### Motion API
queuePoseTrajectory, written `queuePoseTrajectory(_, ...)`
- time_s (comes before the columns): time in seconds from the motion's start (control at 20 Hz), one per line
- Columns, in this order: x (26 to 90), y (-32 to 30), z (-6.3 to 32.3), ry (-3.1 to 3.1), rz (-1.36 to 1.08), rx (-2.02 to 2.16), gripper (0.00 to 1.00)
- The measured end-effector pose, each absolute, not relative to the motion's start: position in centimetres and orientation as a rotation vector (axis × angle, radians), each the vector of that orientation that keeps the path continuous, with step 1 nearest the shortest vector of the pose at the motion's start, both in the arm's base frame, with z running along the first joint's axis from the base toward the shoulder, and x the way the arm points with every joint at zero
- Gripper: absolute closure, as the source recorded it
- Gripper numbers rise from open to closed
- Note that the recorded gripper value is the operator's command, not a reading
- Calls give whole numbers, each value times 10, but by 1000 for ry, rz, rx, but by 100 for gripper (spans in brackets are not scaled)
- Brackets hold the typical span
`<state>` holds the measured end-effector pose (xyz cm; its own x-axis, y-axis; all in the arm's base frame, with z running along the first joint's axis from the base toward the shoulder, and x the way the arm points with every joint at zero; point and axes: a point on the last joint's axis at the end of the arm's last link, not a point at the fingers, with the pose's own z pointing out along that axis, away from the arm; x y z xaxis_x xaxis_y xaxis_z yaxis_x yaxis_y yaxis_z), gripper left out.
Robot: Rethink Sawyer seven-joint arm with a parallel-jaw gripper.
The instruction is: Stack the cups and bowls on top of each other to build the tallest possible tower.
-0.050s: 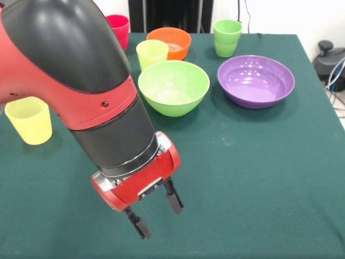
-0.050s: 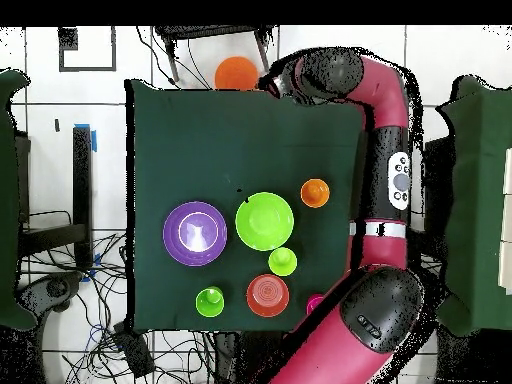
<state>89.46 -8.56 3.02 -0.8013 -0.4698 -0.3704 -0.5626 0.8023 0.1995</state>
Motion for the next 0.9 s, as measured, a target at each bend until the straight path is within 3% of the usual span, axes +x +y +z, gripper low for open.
queuePoseTrajectory(0.9,887,-111,34,2725,392,-761,0)
